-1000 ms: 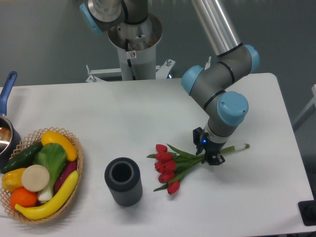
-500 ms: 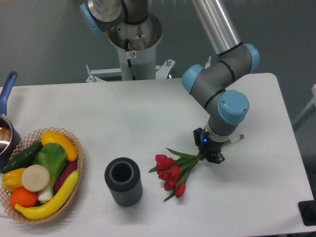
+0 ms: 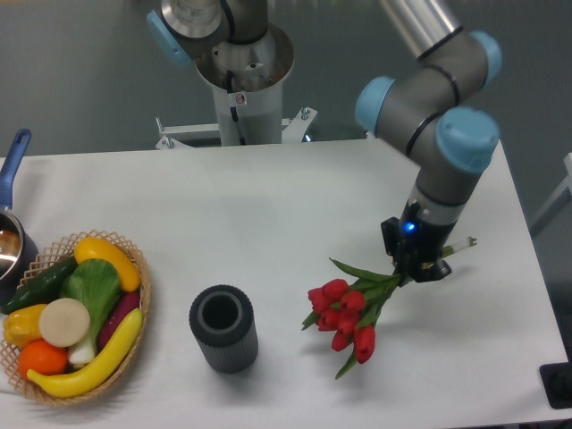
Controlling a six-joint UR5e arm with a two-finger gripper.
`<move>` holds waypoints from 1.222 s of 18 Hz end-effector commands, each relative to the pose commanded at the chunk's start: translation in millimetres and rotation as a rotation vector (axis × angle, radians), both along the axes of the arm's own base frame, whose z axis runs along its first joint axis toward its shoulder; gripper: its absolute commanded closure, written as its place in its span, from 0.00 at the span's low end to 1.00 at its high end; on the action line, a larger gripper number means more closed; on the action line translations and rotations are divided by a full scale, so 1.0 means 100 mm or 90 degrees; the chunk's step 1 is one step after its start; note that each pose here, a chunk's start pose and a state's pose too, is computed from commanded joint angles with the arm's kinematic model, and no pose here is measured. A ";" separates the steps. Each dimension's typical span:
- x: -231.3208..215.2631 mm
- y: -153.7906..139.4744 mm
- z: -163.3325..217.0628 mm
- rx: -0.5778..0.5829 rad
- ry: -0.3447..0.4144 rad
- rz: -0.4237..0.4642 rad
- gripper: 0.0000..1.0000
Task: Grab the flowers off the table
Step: 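Lift the grasped tulips up off the table, blooms hanging below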
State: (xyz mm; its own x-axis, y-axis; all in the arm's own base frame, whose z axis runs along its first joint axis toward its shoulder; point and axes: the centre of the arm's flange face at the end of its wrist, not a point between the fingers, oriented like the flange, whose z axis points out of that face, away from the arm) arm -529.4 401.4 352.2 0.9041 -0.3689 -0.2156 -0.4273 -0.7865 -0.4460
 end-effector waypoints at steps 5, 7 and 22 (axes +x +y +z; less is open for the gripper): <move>0.03 0.11 0.41 0.125 -0.053 0.036 0.86; 0.10 0.20 0.51 0.203 -0.100 0.028 0.86; 0.32 0.32 1.00 0.397 -0.257 0.029 0.85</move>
